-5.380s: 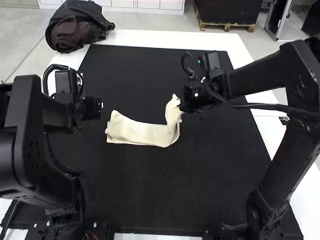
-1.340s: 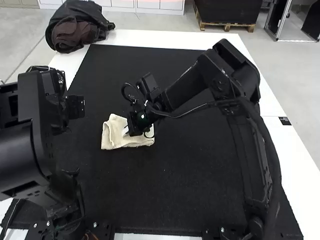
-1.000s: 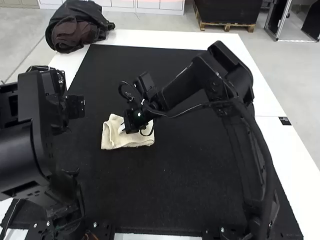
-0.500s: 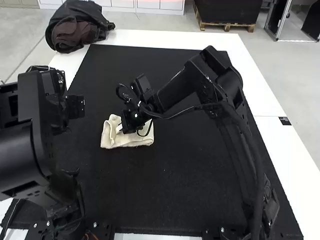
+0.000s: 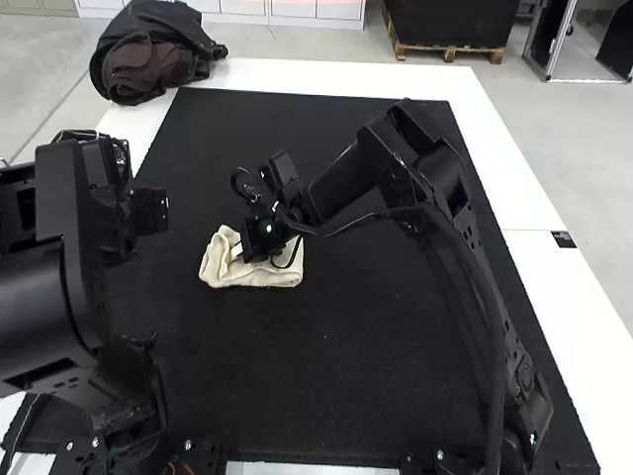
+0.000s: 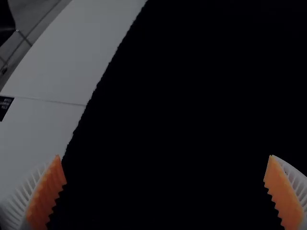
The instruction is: Fold the towel.
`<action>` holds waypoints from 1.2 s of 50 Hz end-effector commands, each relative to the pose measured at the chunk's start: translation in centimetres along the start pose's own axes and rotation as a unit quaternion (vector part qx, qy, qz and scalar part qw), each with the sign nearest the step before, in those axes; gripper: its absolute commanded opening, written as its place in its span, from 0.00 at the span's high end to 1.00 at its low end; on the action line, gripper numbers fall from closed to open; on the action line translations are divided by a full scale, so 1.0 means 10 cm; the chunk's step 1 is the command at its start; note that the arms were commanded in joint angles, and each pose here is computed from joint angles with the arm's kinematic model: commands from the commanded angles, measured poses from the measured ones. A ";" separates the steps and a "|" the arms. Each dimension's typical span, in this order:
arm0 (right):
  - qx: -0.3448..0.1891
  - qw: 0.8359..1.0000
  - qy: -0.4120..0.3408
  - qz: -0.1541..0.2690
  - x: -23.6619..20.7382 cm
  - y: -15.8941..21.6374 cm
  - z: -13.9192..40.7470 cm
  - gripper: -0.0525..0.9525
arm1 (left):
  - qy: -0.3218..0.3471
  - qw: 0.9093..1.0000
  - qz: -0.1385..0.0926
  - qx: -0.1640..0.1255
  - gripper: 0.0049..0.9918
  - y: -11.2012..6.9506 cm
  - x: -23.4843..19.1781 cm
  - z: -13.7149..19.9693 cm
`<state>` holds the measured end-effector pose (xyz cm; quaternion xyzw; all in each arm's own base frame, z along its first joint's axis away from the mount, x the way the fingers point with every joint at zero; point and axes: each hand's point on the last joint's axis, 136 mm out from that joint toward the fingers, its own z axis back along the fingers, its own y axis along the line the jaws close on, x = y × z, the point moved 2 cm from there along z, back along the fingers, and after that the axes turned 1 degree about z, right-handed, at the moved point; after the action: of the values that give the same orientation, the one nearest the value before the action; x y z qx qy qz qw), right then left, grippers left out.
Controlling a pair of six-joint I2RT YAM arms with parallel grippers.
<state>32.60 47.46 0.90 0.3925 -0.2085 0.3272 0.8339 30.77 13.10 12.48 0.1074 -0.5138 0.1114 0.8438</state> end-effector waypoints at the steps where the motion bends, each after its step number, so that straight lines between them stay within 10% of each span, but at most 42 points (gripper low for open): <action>1: -0.013 1.000 -0.020 0.005 0.15 -0.16 0.01 0.98 | 0.004 1.000 -0.002 -0.004 0.02 0.00 -0.06 0.01; 60: -0.008 0.996 -0.087 -0.019 1.08 0.21 0.99 0.97 | -0.020 1.000 -0.001 -0.013 0.02 -0.01 0.27 0.00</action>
<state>36.49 45.17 7.38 0.3964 -0.2221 0.2804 0.8455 30.80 12.86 12.35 0.0978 -0.5061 0.1092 0.8499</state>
